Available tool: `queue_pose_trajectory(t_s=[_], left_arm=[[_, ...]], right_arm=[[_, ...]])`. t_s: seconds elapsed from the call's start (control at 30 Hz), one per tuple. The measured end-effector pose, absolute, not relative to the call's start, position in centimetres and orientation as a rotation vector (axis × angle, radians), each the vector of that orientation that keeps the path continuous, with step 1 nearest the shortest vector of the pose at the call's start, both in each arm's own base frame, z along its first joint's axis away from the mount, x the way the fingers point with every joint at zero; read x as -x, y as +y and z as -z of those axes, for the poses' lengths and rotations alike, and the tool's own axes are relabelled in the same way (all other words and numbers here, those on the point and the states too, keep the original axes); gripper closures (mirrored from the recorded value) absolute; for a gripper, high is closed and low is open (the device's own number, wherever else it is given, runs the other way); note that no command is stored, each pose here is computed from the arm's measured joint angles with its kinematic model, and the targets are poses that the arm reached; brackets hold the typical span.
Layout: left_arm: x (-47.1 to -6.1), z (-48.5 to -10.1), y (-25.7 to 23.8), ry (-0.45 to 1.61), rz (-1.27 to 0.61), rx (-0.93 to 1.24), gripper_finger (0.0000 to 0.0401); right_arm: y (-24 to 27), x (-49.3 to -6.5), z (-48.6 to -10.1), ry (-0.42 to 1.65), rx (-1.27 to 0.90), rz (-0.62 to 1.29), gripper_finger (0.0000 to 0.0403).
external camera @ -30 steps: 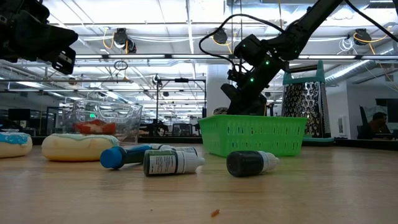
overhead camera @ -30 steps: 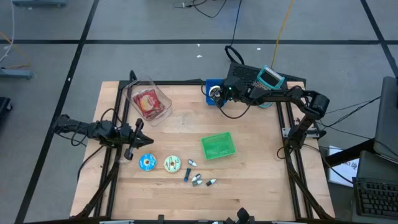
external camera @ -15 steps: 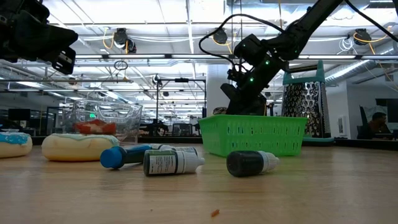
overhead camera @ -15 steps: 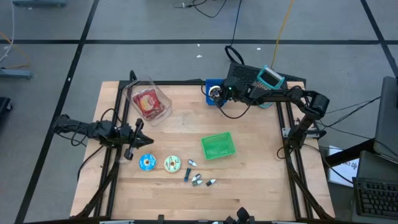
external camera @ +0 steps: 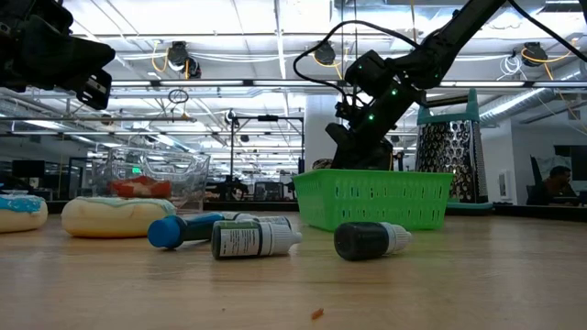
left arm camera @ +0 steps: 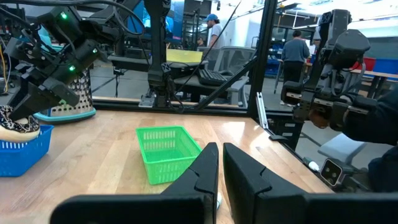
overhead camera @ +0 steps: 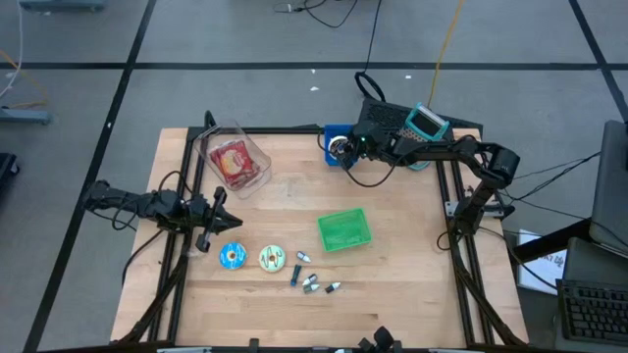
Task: Pick & Place Food Item
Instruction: Put the black donut into the blue bin, then put the blue donut into the blue bin
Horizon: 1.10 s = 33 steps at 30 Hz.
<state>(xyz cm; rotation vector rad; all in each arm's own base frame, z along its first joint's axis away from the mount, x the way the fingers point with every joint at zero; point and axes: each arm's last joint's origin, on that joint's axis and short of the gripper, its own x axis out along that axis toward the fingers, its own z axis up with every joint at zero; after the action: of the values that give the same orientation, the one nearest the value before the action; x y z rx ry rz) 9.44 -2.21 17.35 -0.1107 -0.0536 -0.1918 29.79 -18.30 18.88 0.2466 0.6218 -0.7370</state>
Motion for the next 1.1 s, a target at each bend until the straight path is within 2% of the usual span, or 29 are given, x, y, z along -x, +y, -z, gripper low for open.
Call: queue_pose_trajectory(t_s=[0.4, 0.67, 0.87, 1.1], left_arm=[[-9.4, -17.3, -2.2, -0.054, 0.192, 0.111, 0.0377], [-9.4, -17.4, -2.2, -0.054, 0.192, 0.111, 0.0377], [-9.4, -17.4, -2.2, -0.055, 0.192, 0.111, 0.0377], [-9.4, -17.4, -2.2, -0.055, 0.192, 0.111, 0.0377]], right_arm=[[-18.3, -29.8, -18.9, 0.62, -0.253, 0.739, 0.0218], [-18.2, -29.7, -19.3, 0.612, -0.258, 0.733, 0.0215], [-15.6, -29.0, -24.0, 0.479, -0.279, 0.57, 0.0217], [-7.8, -26.8, -29.9, 0.416, -0.172, 0.253, 0.0218]])
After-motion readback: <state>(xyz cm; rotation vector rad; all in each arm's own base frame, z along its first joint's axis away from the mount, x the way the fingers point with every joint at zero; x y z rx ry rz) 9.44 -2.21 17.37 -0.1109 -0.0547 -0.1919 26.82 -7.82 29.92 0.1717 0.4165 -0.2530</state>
